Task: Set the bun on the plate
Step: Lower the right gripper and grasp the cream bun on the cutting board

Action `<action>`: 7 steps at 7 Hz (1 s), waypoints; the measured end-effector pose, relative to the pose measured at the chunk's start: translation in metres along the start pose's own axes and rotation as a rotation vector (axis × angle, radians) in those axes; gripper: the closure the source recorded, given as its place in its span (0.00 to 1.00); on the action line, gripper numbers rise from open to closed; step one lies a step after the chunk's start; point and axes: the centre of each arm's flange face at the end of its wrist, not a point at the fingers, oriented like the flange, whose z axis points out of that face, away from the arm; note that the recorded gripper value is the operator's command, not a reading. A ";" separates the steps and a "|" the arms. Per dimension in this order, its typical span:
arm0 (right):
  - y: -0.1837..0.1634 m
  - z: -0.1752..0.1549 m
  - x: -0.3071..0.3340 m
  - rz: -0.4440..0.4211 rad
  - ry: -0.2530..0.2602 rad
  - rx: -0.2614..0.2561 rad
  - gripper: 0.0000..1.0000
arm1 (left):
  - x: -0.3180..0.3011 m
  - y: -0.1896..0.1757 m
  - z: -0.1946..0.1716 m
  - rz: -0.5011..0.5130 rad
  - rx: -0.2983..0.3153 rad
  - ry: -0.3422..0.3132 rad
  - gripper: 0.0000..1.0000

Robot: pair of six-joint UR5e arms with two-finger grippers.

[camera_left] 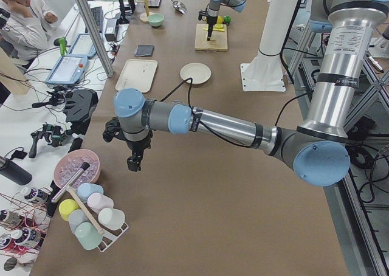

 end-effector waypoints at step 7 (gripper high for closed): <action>0.002 -0.010 -0.008 -0.009 0.038 0.008 0.85 | -0.002 0.007 0.009 0.015 0.005 0.001 0.02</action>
